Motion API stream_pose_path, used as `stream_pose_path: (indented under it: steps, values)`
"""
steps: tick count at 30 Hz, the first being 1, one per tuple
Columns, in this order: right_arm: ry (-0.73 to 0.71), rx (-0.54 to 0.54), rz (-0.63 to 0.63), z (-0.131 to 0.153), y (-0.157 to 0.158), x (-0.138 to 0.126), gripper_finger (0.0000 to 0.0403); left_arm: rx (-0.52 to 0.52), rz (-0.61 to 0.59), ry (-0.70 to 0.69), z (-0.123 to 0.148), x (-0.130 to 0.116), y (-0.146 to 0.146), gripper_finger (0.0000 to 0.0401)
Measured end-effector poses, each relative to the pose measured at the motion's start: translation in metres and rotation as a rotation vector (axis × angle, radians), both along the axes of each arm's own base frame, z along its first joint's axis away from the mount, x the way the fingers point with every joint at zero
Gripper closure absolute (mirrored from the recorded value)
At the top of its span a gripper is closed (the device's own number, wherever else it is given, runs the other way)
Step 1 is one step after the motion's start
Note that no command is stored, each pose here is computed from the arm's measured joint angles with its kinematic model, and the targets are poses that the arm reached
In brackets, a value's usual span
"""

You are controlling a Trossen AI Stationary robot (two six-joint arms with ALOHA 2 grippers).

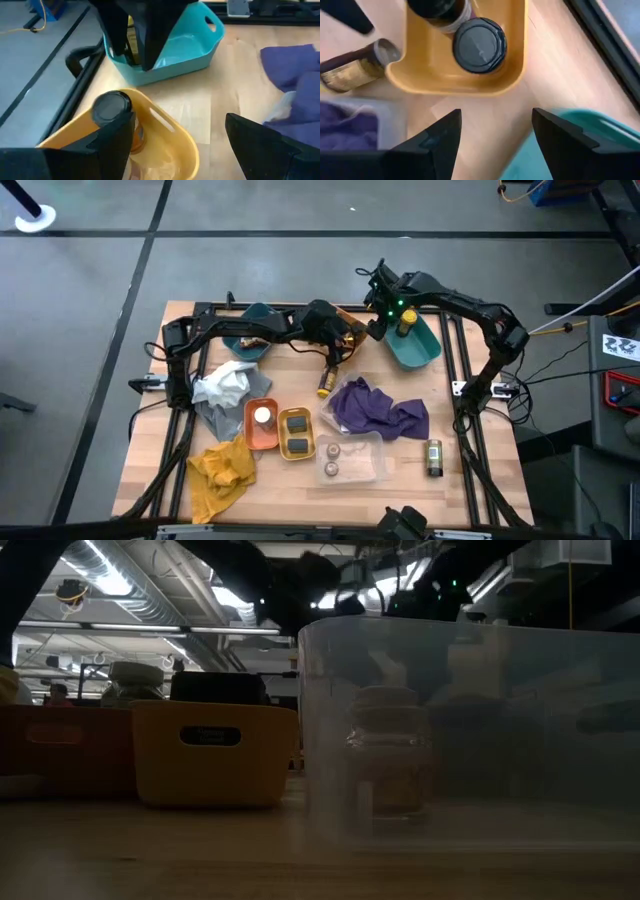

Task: Sort spices by type
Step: Put the yellow spice bottle into the blue bin

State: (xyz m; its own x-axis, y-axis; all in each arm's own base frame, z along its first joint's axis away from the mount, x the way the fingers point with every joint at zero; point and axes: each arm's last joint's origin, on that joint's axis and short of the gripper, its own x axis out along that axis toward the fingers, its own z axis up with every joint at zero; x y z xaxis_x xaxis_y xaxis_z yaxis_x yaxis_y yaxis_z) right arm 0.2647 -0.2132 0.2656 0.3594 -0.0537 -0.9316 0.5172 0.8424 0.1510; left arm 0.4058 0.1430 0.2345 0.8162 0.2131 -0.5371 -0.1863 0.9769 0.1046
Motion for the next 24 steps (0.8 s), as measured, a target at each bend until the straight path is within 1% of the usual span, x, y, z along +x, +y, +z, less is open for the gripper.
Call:
stream_pose_path:
  steps: [4, 7, 11, 13, 18, 22, 24]
  values:
    - [-0.020, -0.016, 0.001, 0.026, 0.005, -0.006, 0.0160, 0.028, -0.013, 0.005, 0.021, -0.012, -0.002, 0.0106]
    - [-0.054, -0.054, 0.001, 0.043, 0.012, -0.014, 0.0160, 0.012, -0.013, 0.051, 0.029, -0.022, -0.005, 0.0106]
    - [-0.094, -0.105, 0.022, 0.062, 0.023, -0.024, 0.0160, -0.021, -0.045, 0.202, 0.023, -0.033, -0.015, 0.0106]
    - [-0.111, -0.132, 0.030, 0.070, 0.029, -0.028, 0.0160, -0.093, -0.016, 0.254, 0.017, -0.036, -0.021, 0.0106]
    - [-0.156, -0.186, 0.056, 0.083, 0.040, -0.029, 0.0160, -0.317, 0.158, 0.293, 0.009, -0.036, -0.034, 0.0106]
    - [-0.154, -0.224, 0.104, 0.084, 0.044, -0.025, 0.0160, -0.439, 0.268, 0.311, 0.006, -0.037, -0.046, 0.0106]
    - [-0.146, -0.222, 0.119, 0.083, 0.046, -0.024, 0.0160, -0.468, 0.317, 0.335, 0.003, -0.037, -0.053, 0.0106]
